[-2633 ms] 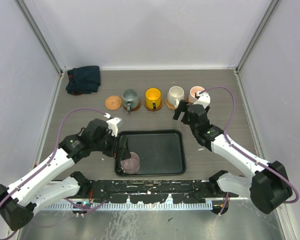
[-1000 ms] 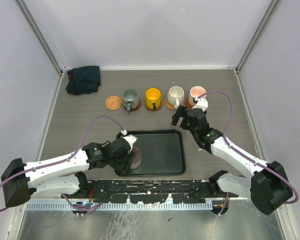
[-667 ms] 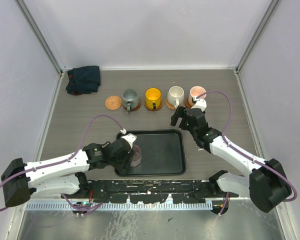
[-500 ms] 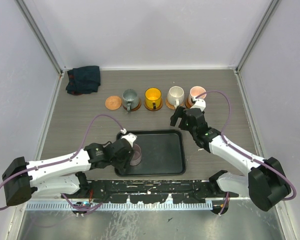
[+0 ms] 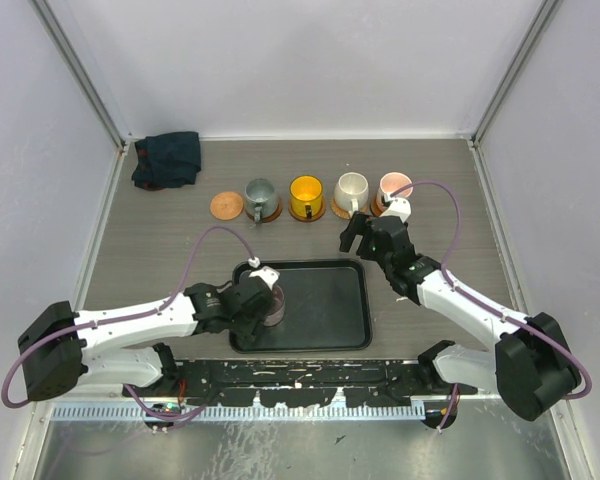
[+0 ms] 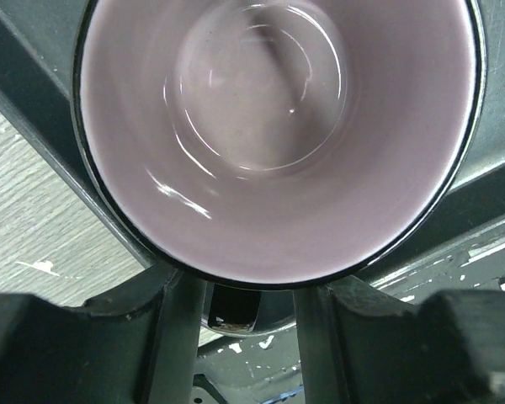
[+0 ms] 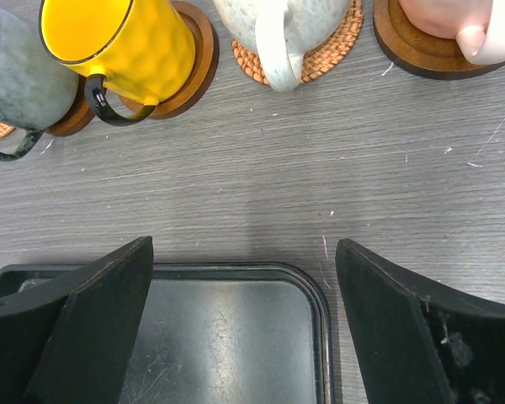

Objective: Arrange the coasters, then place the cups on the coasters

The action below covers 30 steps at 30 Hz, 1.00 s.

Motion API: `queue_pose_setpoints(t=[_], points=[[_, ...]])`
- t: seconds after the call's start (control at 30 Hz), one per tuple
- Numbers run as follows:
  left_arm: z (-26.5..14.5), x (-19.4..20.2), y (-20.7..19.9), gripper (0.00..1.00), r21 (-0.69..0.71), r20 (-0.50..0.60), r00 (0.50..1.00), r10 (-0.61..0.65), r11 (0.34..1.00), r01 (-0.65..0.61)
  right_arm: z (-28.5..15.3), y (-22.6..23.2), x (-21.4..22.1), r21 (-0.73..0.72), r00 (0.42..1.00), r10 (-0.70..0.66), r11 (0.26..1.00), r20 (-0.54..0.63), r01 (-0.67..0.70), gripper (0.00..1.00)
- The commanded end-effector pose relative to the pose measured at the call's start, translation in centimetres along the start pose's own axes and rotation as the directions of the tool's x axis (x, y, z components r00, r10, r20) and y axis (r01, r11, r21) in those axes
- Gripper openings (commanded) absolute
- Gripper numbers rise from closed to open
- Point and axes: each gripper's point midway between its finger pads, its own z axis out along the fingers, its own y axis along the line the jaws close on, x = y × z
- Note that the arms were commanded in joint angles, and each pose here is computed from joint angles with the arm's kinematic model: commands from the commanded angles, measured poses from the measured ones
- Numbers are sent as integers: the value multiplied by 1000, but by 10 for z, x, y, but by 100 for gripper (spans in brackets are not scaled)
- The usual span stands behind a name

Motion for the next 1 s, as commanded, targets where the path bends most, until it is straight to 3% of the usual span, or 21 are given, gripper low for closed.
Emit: queue_pose_setpoints(t=[0.0,0.47,0.77,0.97], points=[[-6,-34,-7,44,9,120,993,-9,1000,8,2,9,-15,-29,998,35,999,49,-33,93],[-10,-43,3,47,-14,211,976,-46,999,50,8,13,-4,-49,999,43,998,11,-42,92],[-4,-38,3,40,-19,193,980,-56,998,61,7,12,-3,-53,999,43,998,10,-42,92],[-3,-37,8,17,-46,199,977,-75,995,86,5,10,-1,-51,999,41,998,8,-41,91]])
